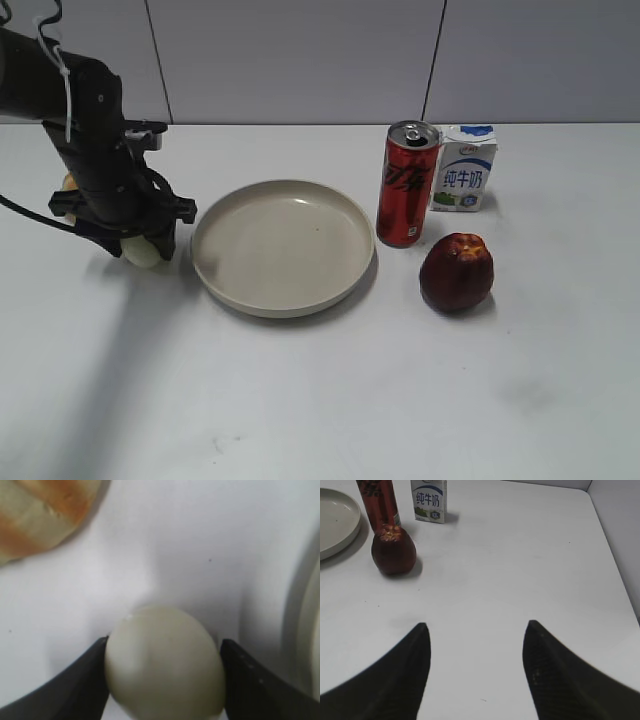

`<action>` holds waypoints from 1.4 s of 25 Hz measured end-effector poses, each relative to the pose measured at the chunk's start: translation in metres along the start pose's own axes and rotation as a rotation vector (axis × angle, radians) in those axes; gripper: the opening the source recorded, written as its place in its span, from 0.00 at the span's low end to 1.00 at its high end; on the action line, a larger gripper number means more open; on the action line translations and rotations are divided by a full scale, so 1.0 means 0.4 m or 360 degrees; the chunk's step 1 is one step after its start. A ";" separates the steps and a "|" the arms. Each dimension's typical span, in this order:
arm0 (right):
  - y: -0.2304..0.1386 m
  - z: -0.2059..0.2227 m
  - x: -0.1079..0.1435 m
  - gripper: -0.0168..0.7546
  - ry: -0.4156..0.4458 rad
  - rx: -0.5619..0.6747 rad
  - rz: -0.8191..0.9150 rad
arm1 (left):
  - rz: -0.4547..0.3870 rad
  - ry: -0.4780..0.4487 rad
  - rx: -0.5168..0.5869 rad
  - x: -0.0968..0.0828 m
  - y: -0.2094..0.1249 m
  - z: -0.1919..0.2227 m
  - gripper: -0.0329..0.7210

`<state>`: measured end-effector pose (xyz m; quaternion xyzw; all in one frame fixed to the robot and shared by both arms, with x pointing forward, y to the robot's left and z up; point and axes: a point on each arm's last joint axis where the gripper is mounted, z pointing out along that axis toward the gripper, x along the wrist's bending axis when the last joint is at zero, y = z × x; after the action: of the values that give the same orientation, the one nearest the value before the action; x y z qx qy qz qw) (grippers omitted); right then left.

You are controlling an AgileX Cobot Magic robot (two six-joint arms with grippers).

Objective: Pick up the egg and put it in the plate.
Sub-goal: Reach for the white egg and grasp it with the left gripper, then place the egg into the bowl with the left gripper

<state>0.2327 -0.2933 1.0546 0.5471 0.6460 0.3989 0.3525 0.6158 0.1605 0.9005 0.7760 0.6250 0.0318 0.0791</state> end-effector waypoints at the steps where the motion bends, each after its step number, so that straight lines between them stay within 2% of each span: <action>1: 0.000 0.000 0.000 0.60 0.0000 0.0000 0.0000 | 0.0000 0.0000 0.0004 0.000 -0.001 0.000 0.66; 7: 0.000 0.000 0.000 0.60 0.0000 0.0000 0.0000 | 0.0002 -0.0009 -0.0059 -0.002 0.007 -0.050 0.66; 10: 0.000 0.000 0.000 0.60 0.0000 0.0000 0.0000 | 0.0067 -0.0030 -0.0166 -0.027 0.026 -0.114 0.66; 14: 0.000 0.000 0.000 0.60 0.0000 0.0000 0.0000 | 0.0281 -0.0074 -0.0249 -0.119 0.042 -0.166 0.66; 19: 0.000 0.000 0.000 0.60 0.0000 0.0000 0.0000 | 0.0475 -0.0147 -0.0344 -0.251 0.031 -0.137 0.66; 24: 0.000 0.000 0.000 0.60 0.0000 0.0000 0.0000 | 0.0581 -0.0181 -0.0332 -0.329 0.008 -0.079 0.66; 29: 0.000 0.000 0.000 0.60 0.0000 0.0000 0.0000 | 0.0561 -0.0212 -0.0279 -0.347 -0.003 -0.044 0.66; 30: 0.000 0.000 0.000 0.60 0.0000 0.0000 0.0000 | 0.0560 -0.0213 -0.0278 -0.347 -0.003 -0.043 0.69; 33: 0.000 0.000 0.000 0.60 0.0000 0.0000 0.0000 | 0.0556 -0.0217 -0.0271 -0.347 -0.004 -0.043 0.88; 35: 0.000 0.000 0.000 0.60 0.0000 0.0000 0.0000 | 0.0553 -0.0216 -0.0246 -0.346 -0.007 -0.042 0.91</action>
<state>0.2327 -0.2933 1.0546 0.5471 0.6460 0.3989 0.3525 0.5804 0.0274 0.9235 0.8641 0.4706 0.0405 0.1737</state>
